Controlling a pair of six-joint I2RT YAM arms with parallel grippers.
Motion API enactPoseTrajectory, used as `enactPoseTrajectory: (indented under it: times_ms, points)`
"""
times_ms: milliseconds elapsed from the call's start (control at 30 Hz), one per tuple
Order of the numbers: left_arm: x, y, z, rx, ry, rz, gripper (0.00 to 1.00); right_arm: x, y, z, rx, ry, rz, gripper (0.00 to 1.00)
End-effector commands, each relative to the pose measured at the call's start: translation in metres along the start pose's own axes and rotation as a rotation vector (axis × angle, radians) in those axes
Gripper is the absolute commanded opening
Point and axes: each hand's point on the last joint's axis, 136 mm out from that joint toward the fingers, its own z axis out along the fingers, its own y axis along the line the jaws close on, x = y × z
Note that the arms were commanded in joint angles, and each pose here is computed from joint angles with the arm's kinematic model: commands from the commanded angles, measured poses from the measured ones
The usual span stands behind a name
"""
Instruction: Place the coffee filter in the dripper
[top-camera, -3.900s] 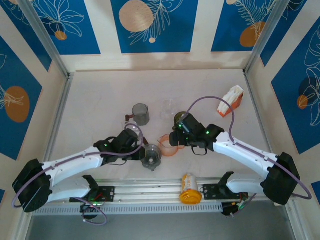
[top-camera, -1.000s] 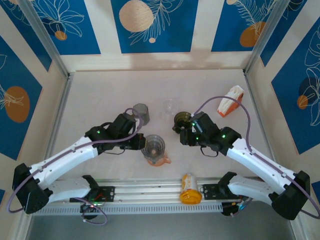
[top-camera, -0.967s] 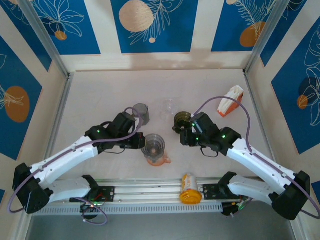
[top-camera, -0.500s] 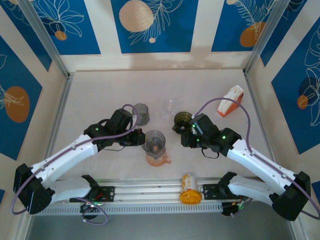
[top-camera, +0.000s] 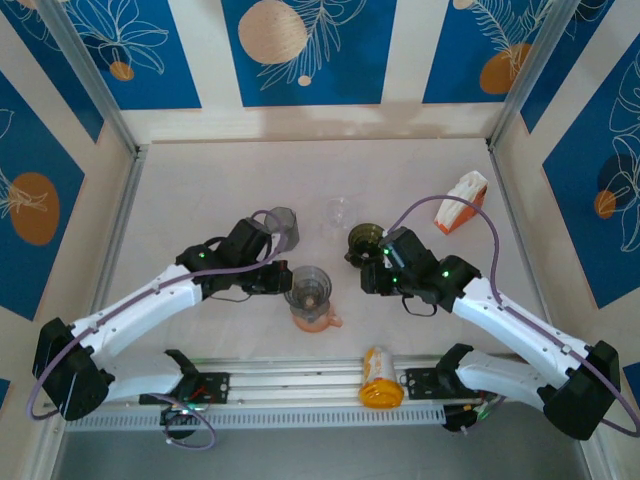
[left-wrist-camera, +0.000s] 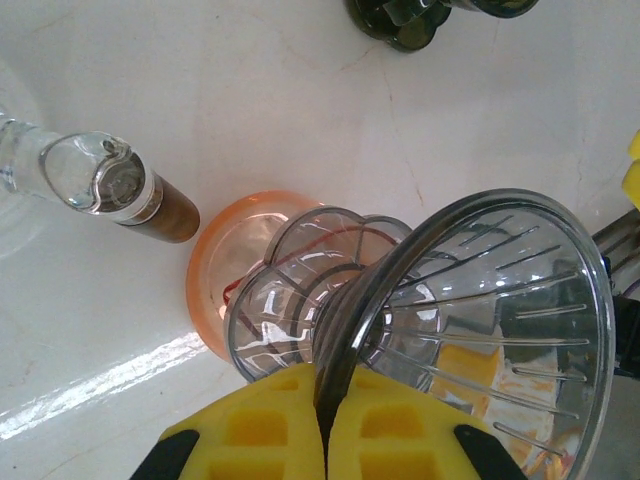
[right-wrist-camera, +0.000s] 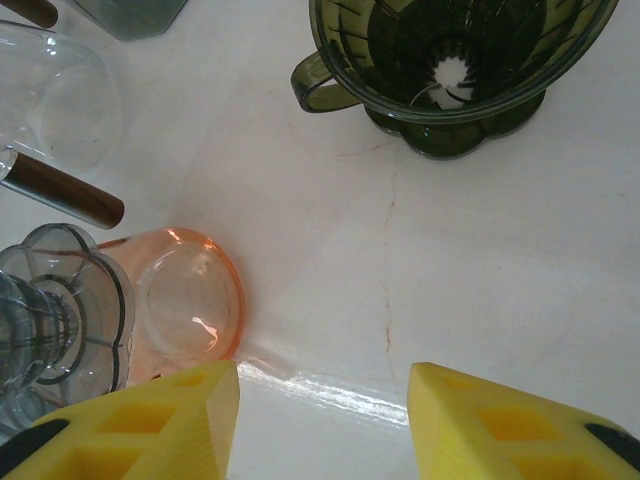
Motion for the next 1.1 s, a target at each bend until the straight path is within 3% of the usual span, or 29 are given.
enactPoseTrajectory:
  times_ms: [0, 233, 367, 600, 700, 733, 833, 1067]
  points:
    - [-0.003, -0.011, -0.001, 0.023, -0.003, 0.037, 0.00, 0.005, -0.005, 0.006, 0.015, 0.018, 0.017, 0.49]
    - [0.001, -0.012, 0.003, 0.022, 0.010, 0.050, 0.01, 0.005, -0.005, 0.009, 0.016, 0.016, 0.024, 0.56]
    - [0.001, -0.020, -0.001, 0.043, 0.005, 0.065, 0.28, 0.005, -0.005, 0.010, 0.014, 0.018, 0.030, 0.63]
    - [-0.007, -0.034, -0.011, 0.096, -0.040, 0.067, 0.59, 0.003, -0.007, 0.007, 0.028, 0.005, 0.046, 0.72]
    - [-0.015, -0.040, -0.025, 0.111, -0.100, 0.080, 0.75, 0.000, -0.009, 0.005, 0.035, -0.003, 0.073, 0.73]
    - [-0.018, -0.041, -0.031, 0.114, -0.127, 0.086, 0.85, -0.003, -0.009, 0.004, 0.037, -0.009, 0.080, 0.73]
    - [-0.025, -0.042, -0.046, 0.116, -0.206, 0.107, 0.98, -0.011, -0.012, 0.000, 0.050, -0.036, 0.097, 0.73]
    - [-0.026, -0.004, -0.075, -0.018, -0.386, 0.138, 1.00, -0.039, -0.038, -0.007, 0.105, -0.120, 0.234, 0.71]
